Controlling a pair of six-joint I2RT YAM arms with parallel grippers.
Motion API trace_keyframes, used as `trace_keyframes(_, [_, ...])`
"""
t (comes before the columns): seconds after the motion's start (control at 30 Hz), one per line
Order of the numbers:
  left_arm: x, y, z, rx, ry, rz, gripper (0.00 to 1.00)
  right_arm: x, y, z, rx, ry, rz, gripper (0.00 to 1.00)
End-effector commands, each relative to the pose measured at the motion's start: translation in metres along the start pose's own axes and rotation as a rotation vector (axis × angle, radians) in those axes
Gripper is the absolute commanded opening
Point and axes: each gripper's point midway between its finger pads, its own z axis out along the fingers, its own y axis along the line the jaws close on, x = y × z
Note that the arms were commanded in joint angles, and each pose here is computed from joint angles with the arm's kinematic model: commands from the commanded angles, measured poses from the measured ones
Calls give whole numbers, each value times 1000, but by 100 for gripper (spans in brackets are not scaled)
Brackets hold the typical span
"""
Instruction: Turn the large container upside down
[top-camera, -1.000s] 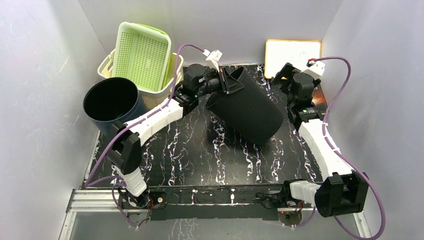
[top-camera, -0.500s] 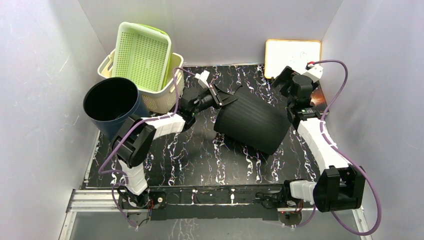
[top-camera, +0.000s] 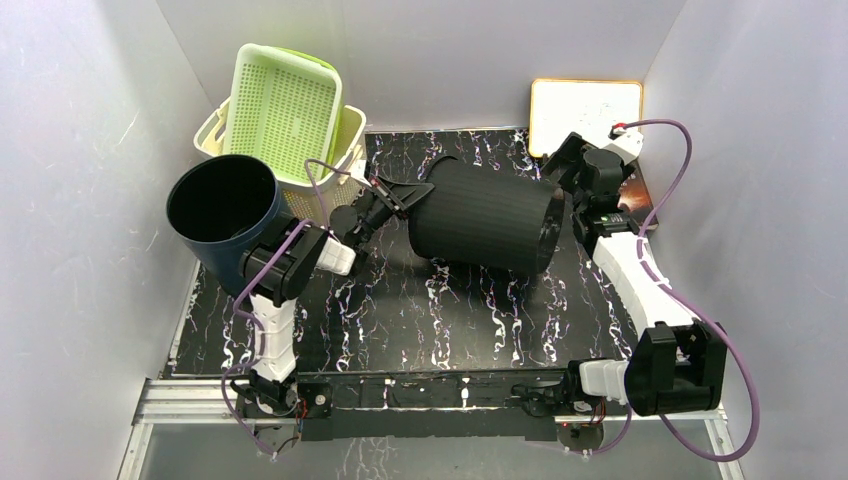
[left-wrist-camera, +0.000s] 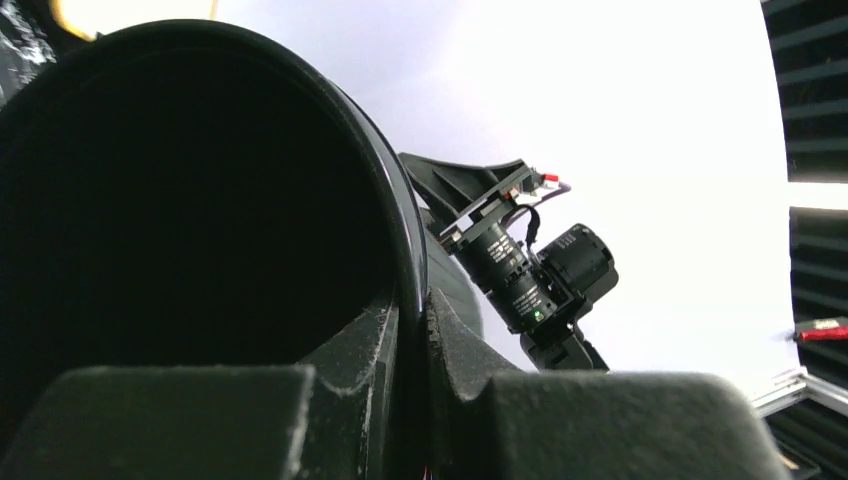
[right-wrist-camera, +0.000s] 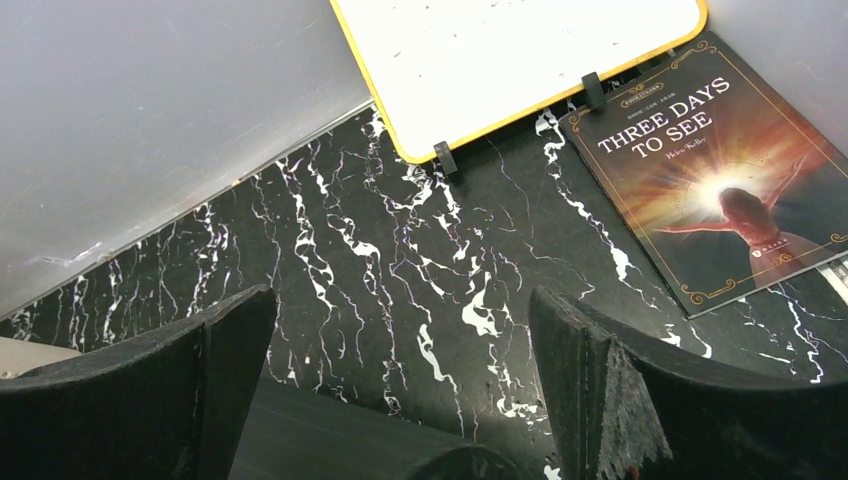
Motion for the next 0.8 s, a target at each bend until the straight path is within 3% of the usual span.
trace_keyframes(0.0, [-10,66,-30,-173,-32,-93,0,-12,8,7,-32,-49,30,98])
trace_keyframes(0.47, [-3,160,-85,-427,-44,-112,0,-12,13,12,-51,-43,23,98])
trace_keyframes(0.77, [-3,183,-90,-474,-44,-125,0,-111,61,-16,-187,-197,57,98])
